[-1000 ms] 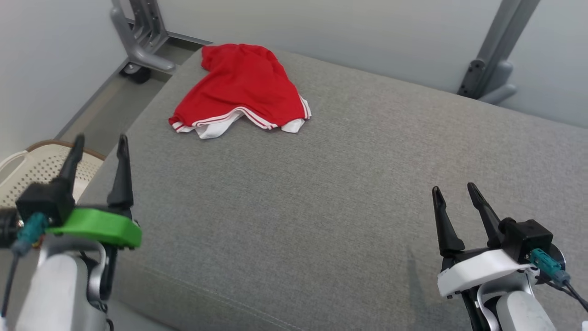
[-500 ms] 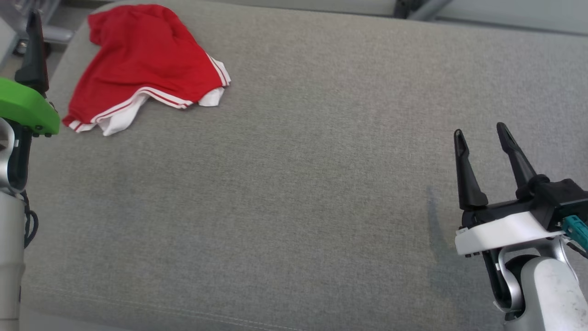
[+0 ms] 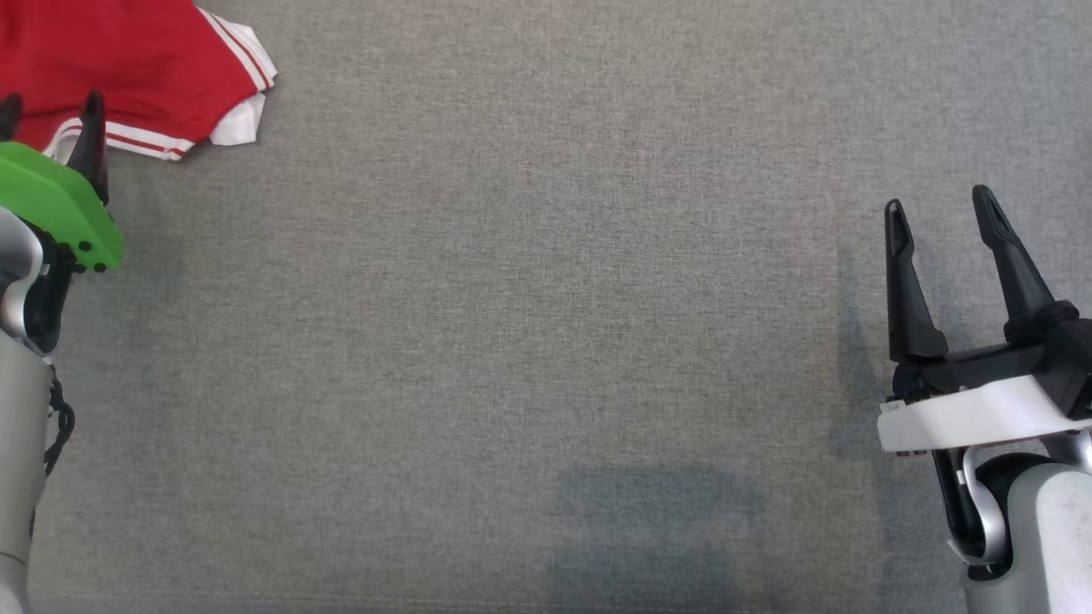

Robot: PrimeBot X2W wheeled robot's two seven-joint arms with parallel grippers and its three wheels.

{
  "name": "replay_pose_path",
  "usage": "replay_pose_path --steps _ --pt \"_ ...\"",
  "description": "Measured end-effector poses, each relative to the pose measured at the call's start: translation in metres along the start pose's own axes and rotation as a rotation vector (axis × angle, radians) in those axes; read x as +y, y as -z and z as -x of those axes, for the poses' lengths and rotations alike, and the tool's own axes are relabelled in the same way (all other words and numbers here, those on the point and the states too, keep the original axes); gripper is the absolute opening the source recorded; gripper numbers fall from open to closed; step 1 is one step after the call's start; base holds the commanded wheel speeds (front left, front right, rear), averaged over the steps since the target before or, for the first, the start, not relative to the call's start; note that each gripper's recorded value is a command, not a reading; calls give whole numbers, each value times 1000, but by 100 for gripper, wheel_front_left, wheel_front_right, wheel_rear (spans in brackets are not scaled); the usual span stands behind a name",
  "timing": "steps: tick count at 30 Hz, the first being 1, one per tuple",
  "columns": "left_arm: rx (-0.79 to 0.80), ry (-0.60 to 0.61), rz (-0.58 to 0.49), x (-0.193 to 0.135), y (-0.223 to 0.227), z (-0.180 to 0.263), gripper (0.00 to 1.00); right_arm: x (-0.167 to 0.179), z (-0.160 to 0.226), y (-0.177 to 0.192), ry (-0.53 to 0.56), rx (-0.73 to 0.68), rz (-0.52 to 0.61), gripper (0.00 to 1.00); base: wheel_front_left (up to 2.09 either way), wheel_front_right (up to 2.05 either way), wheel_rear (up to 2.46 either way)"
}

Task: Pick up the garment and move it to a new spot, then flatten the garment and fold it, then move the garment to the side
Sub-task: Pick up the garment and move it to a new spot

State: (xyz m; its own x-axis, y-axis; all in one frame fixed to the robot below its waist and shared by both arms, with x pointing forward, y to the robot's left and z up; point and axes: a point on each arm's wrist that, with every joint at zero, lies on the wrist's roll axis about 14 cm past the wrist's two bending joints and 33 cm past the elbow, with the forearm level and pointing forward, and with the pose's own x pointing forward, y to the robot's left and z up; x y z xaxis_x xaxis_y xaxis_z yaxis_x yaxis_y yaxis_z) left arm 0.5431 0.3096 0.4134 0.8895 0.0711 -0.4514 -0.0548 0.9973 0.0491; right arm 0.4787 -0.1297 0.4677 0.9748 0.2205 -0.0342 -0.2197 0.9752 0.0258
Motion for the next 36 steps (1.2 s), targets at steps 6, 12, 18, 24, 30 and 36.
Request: replay_pose_path --steps 6,12,18,24,30,36 --pt "117 -11 3 1 37 -14 100 -6 -2 13 11 35 5 100 0 0 0" --pt "154 -24 25 2 48 -17 100 -7 -1 12 10 37 12 100 0 0 0" --pt "176 -17 2 -2 49 -20 1 -9 0 10 13 37 21 100 0 0 0" --pt "193 -14 -19 -3 48 -18 0 -8 3 7 14 27 18 100 0 0 0" --pt "85 -30 -54 8 10 -12 0 -9 8 -4 27 -5 13 100 0 0 0" --pt "-67 -19 -128 10 -48 2 0 -4 16 -20 26 -50 -7 100 0 0 0"
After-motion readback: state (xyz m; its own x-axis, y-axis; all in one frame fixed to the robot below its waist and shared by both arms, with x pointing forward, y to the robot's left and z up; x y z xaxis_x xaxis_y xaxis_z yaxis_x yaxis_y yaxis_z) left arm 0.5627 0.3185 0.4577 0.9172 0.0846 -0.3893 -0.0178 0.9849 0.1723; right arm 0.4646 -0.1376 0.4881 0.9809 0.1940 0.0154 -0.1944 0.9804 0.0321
